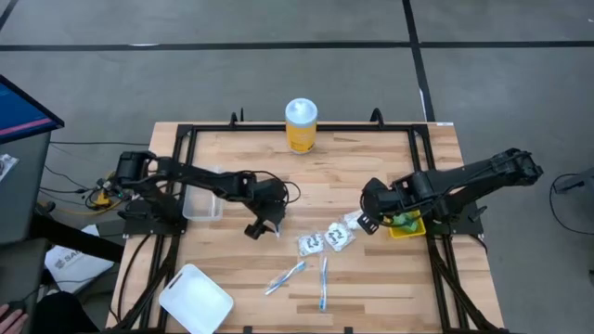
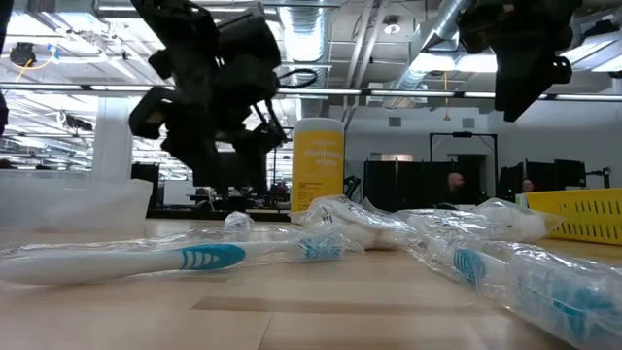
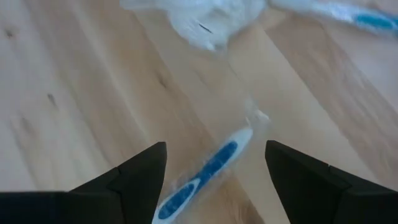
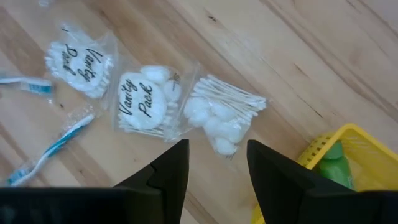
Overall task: Pick & Place Travel size toiletries
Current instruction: Put the dark blue toothbrush into the transparent bin, then put the left blue toothbrush into the transparent bin
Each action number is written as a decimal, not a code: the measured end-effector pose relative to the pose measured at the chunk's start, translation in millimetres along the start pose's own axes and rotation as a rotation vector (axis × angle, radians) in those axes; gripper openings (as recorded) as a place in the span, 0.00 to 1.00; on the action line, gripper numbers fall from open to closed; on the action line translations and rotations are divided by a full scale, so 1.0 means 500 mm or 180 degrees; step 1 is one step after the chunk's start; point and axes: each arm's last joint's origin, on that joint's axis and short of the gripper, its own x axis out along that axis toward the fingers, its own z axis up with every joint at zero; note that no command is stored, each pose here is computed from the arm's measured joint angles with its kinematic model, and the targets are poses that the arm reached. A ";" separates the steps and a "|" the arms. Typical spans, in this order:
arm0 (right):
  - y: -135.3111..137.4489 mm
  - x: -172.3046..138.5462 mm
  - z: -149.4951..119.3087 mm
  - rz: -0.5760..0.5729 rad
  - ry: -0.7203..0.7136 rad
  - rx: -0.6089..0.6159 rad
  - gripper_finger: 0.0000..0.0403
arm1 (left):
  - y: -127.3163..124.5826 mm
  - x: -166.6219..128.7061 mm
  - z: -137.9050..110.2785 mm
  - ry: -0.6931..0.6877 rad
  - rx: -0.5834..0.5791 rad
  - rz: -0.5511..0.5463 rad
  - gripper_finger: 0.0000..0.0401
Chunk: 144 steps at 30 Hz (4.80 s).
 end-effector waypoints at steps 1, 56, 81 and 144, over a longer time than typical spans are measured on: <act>0.002 0.000 0.000 0.0020 -0.0011 -0.0006 0.38 | 0.002 0.003 -0.003 0.0020 0.0059 -0.0033 0.67; 0.024 -0.002 0.014 0.0372 -0.0251 0.0057 0.38 | -0.023 -0.185 0.045 -0.0152 -0.1895 0.2684 0.03; 0.021 0.000 0.040 0.0475 -0.0421 0.0045 0.38 | -0.150 -0.274 -0.211 -0.0273 -0.4862 0.3628 0.00; 0.023 -0.001 0.042 0.0524 -0.0447 0.0021 0.38 | -0.366 -0.048 0.155 -0.1151 -0.2485 0.0210 0.45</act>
